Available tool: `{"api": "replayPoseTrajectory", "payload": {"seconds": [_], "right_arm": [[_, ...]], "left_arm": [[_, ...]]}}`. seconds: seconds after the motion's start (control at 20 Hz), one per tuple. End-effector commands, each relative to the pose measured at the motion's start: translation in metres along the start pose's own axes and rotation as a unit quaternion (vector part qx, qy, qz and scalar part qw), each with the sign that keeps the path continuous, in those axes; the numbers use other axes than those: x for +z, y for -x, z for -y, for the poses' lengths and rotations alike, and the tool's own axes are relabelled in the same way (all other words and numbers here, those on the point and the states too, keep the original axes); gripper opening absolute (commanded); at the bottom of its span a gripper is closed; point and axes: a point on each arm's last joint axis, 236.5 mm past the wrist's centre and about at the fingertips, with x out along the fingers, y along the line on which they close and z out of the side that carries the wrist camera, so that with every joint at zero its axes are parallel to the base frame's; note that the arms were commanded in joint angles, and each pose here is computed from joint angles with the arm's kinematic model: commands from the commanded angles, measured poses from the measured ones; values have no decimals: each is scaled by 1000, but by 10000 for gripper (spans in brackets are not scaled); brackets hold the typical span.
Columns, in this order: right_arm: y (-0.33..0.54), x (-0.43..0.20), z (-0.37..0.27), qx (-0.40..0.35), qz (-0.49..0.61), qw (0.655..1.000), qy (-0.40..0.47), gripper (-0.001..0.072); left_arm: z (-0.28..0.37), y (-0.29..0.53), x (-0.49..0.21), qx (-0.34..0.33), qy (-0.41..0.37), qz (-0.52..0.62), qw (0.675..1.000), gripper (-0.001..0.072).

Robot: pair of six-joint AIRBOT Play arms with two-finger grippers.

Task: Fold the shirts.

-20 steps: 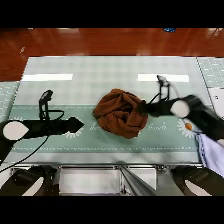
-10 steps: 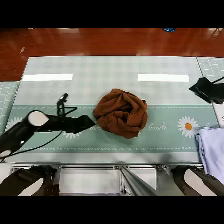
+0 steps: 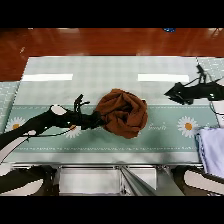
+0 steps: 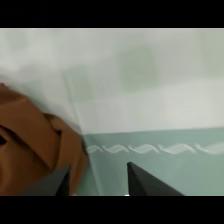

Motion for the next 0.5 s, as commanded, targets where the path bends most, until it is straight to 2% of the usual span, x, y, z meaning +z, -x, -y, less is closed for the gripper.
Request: {"api": "replayPoseTrajectory", "payload": {"seconds": [0.0,0.2,0.45], "right_arm": [[-38,2,-38,52,-25,998,17,406],[-76,-4,-79,87,-75,993,40,406],[-103,-47,-111,103,-157,979,79,406]], "left_arm": [[10,-3,-2,-15,-23,-16,1000,20],[11,-3,-4,-17,-29,-21,999,21],[11,-3,-4,-17,-30,-21,999,20]]}}
